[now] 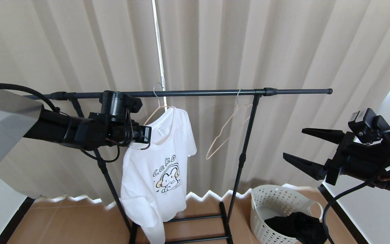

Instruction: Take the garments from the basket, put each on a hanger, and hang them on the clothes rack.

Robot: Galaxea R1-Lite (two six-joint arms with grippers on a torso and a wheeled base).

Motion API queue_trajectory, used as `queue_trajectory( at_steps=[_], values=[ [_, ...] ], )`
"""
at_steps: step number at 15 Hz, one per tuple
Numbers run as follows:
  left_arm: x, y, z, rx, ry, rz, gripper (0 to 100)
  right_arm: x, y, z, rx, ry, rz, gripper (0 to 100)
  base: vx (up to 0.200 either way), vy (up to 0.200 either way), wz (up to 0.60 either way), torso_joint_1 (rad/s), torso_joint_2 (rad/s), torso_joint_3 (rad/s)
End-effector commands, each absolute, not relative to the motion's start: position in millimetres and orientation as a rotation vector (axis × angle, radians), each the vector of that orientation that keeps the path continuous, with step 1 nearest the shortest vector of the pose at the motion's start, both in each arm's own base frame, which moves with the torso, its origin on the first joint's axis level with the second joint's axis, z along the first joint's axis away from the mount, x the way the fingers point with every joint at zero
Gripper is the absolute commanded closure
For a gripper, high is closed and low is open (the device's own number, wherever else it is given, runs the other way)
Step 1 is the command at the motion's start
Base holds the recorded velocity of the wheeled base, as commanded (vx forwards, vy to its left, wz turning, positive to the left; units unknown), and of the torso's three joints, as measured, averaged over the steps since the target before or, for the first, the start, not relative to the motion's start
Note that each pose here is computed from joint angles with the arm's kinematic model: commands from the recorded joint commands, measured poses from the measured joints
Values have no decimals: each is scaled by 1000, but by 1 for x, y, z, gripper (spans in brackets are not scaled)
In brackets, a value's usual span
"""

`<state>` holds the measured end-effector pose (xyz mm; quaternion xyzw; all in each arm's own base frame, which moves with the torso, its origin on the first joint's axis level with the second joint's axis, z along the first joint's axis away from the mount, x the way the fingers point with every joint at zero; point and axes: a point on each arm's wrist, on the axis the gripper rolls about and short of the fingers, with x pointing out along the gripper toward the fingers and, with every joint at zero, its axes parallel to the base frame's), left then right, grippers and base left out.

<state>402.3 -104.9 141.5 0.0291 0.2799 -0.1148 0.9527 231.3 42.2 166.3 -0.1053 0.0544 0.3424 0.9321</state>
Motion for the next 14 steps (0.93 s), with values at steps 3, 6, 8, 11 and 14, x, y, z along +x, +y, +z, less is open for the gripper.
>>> queue_trajectory(
  at_steps=[3,6,8,11,14],
  values=[
    [414,-110,131,34,581,-223,100,234,43,162,-213,127,705,0,0,0,0,0,0,0],
    [414,-110,128,34,587,-222,100,234,43,162,-213,128,705,0,0,0,0,0,0,0],
    [415,-111,123,36,598,-223,100,234,43,161,-212,130,705,0,0,0,0,0,0,0],
    [417,-111,120,37,604,-223,100,234,43,162,-213,128,705,0,0,0,0,0,0,0],
    [418,-113,117,38,610,-224,100,236,43,159,-210,139,706,0,0,0,0,0,0,0]
  ],
)
